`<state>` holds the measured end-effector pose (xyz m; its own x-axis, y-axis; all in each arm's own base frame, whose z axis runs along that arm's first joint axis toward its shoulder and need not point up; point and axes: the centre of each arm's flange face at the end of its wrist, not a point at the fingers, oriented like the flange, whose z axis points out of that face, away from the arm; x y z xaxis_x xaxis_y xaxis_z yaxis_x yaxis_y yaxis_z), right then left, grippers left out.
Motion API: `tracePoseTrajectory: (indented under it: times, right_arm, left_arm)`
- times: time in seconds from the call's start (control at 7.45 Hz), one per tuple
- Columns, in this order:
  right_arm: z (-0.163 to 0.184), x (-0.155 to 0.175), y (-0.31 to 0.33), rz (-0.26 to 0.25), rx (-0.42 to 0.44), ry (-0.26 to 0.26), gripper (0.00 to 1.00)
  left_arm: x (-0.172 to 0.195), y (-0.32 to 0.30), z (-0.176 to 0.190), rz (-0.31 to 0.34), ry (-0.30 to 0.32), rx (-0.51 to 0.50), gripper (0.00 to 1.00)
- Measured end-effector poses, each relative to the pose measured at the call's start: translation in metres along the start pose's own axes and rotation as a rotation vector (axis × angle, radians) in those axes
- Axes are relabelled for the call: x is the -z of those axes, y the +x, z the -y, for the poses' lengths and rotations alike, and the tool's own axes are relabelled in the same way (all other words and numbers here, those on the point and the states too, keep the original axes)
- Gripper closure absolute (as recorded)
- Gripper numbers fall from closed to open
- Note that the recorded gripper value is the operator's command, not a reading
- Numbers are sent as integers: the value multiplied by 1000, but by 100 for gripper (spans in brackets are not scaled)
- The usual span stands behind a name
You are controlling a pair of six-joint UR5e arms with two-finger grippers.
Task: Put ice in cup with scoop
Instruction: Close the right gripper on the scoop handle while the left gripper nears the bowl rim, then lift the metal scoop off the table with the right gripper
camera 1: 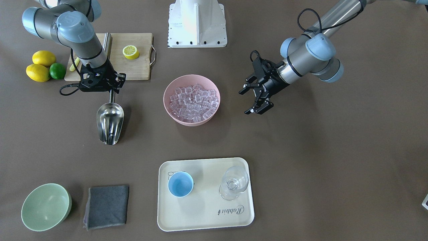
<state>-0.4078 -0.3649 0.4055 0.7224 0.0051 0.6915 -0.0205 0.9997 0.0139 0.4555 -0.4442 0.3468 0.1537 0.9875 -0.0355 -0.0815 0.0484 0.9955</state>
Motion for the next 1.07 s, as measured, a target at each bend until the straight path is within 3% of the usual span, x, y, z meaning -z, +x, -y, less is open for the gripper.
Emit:
tracePoseTrajectory:
  times: [0.27,0.54,1.07]
  right_arm:
    - [-8,18,3,-2,54,-1,100]
    - [-20,62,-1,-33,193,3,100]
    - [20,121,27,-122,438,141,100]
  left_arm:
    - [-26,12,8,-24,12,31,3]
    - [-54,19,11,-22,36,63,3]
    - [-47,10,5,-78,34,71,3]
